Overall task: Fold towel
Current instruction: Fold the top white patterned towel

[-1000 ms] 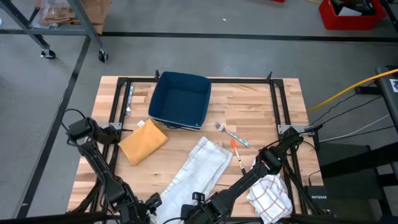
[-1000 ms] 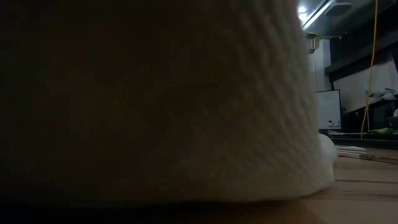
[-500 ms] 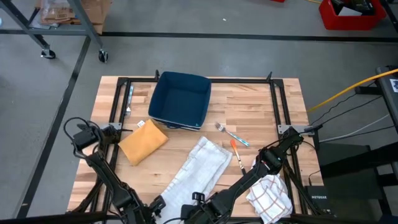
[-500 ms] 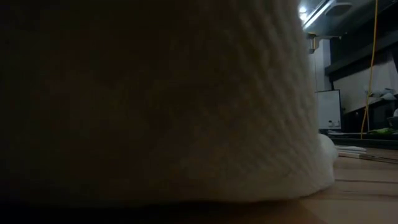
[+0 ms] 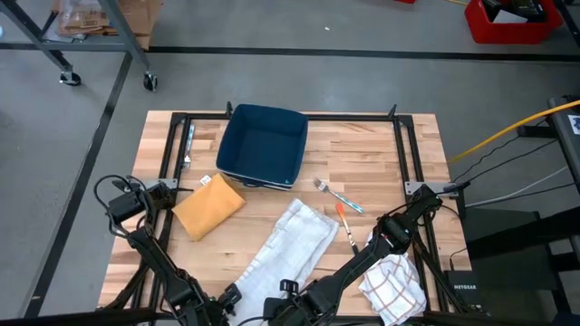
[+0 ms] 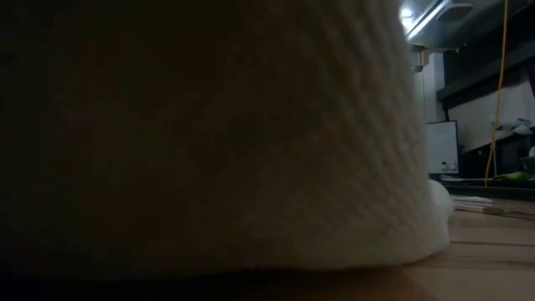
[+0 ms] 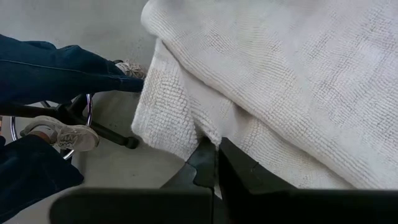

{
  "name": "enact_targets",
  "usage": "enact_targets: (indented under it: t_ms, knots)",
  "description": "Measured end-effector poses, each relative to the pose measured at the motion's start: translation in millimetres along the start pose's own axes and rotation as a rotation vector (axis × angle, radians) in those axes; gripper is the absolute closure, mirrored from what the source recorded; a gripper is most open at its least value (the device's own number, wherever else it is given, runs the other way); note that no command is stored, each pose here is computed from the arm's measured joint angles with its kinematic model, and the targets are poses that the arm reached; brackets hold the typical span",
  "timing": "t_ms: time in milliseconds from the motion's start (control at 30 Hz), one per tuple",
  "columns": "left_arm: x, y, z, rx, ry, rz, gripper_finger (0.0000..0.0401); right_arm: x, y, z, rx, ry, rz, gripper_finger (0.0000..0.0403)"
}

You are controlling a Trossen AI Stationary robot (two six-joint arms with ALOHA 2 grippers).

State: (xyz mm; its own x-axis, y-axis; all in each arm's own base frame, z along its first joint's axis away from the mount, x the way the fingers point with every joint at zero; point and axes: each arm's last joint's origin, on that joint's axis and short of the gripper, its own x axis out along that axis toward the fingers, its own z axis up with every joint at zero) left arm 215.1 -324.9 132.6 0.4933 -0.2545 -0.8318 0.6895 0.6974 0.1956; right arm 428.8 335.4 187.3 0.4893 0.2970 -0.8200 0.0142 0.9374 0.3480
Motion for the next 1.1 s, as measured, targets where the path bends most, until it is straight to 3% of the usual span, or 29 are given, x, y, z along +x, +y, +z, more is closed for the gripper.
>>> enact_targets:
  t_ms: [300,533,767,1100]
  knots:
    - [-11,1,2,-0.008,-0.008,0.005,0.0389,0,2,1,0.001,-0.007,0.027,0.0396]
    - [-45,10,19,-0.034,-0.079,-0.003,0.0394,-3,9,-3,0.04,0.006,0.055,0.0399]
    - [-55,25,24,-0.058,-0.105,0.011,0.0396,-16,16,-3,0.118,-0.004,0.067,0.04]
    - [-80,60,29,-0.191,-0.142,0.045,0.0397,-29,26,-7,0.393,-0.005,0.074,0.04]
